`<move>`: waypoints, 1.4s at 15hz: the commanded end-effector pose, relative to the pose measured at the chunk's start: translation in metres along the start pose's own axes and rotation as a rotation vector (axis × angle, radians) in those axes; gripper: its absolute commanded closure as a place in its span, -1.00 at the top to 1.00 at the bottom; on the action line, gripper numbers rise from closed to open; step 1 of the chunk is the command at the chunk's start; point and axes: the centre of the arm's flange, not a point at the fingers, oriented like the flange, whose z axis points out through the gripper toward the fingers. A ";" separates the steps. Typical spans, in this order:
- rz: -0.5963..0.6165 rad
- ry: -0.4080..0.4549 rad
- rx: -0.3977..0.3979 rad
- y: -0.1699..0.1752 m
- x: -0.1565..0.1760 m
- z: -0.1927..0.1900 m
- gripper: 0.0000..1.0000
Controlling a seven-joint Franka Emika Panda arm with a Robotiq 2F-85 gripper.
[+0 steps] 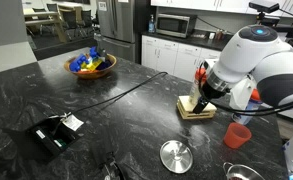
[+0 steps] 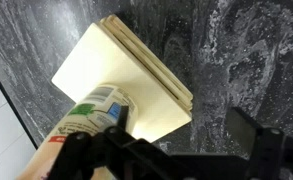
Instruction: Place the lid on the pot
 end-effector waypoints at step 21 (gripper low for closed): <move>-0.372 0.044 0.137 -0.094 -0.029 -0.014 1.00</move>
